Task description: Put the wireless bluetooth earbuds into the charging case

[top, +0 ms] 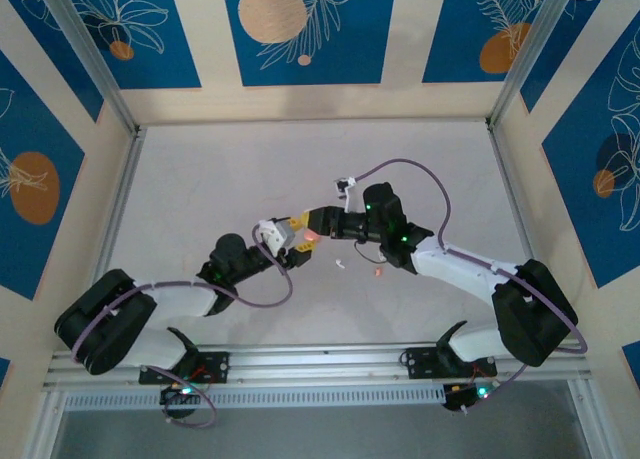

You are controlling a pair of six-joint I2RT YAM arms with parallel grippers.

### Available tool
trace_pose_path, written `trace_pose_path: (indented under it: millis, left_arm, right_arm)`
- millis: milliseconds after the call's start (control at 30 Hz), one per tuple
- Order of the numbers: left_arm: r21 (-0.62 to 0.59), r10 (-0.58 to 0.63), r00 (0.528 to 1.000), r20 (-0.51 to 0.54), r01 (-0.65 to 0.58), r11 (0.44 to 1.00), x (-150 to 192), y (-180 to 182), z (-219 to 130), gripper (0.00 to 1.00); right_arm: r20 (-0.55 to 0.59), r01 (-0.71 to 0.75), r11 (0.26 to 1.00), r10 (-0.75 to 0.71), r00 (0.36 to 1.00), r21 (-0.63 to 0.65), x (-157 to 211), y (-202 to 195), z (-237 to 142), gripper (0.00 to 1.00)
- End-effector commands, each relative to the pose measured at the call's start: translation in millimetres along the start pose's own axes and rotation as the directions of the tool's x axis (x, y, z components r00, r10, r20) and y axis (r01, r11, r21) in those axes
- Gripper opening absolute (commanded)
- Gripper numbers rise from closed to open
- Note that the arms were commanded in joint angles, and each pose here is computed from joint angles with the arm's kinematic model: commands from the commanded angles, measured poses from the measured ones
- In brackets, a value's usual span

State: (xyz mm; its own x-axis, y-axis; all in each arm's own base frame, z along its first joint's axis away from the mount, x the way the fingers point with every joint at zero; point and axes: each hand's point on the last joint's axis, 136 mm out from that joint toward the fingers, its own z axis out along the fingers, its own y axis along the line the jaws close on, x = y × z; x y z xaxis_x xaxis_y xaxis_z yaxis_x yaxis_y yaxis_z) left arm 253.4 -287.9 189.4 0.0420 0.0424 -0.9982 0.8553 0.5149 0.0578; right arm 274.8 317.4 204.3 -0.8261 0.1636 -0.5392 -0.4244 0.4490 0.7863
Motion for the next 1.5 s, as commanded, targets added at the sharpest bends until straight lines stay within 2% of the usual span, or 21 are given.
trace_pose_path:
  millis: [0,233,500,667,700,800,867,1000,1167,1233,1367,1467]
  left_arm:
    - [-0.039,0.002,0.994,0.107,0.003,0.999,-28.2,5.8,3.2,0.51]
    - [-0.055,-0.039,0.991,0.132,0.046,0.997,-32.5,10.4,6.9,0.50]
    - [-0.039,-0.071,0.982,0.175,0.079,0.996,-39.9,10.2,9.5,0.29]
    - [-0.019,-0.083,0.979,0.184,0.088,0.996,-45.4,7.4,9.7,0.26]
    - [-0.012,-0.082,0.980,0.180,0.086,0.996,-45.4,5.7,9.6,0.26]
    - [0.013,-0.074,0.987,0.141,0.073,0.997,-42.9,1.2,9.7,0.25]
    - [0.031,-0.066,0.992,0.108,0.063,0.998,-39.6,-3.0,8.1,0.24]
    - [0.095,-0.055,0.997,0.055,0.050,0.994,-40.2,-15.0,1.9,0.24]
    - [0.235,-0.047,0.999,-0.017,0.049,0.971,-47.2,-39.3,-4.5,0.24]
    - [0.282,-0.039,0.999,-0.011,0.040,0.958,-52.8,-47.8,-8.7,0.24]
    - [0.358,-0.031,0.999,0.019,0.022,0.933,-62.9,-61.2,-16.1,0.23]
    - [0.400,-0.027,0.999,0.038,0.009,0.917,-69.0,-68.7,-20.8,0.22]
  right_arm:
    - [0.018,0.015,0.999,-0.014,1.000,-0.048,-0.3,14.7,-6.7,0.44]
    - [0.016,0.008,0.998,-0.007,1.000,-0.056,3.4,15.6,-7.5,0.44]
    - [0.010,0.005,0.998,-0.004,1.000,-0.062,6.4,16.0,-8.6,0.44]
    - [0.016,0.016,0.998,-0.015,1.000,-0.057,6.6,16.0,-11.3,0.45]
    - [0.022,0.026,0.998,-0.025,0.999,-0.052,6.0,15.9,-12.8,0.49]
    - [0.062,0.100,0.995,-0.100,0.993,0.000,0.6,13.3,-23.5,0.71]
    - [0.088,0.197,0.980,-0.198,0.976,0.019,-3.5,16.2,-35.4,0.75]
    - [0.128,0.430,0.903,-0.424,0.896,-0.015,-11.6,32.5,-65.3,0.75]
    - [0.152,0.685,0.704,-0.668,0.729,-0.191,2.9,57.3,-91.3,0.66]
    - [0.150,0.741,0.622,-0.731,0.665,-0.253,12.3,63.0,-95.8,0.65]
    - [0.137,0.781,0.526,-0.793,0.593,-0.337,24.2,65.3,-100.1,0.65]
    - [0.167,0.815,0.434,-0.836,0.523,-0.383,35.0,67.8,-103.9,0.64]
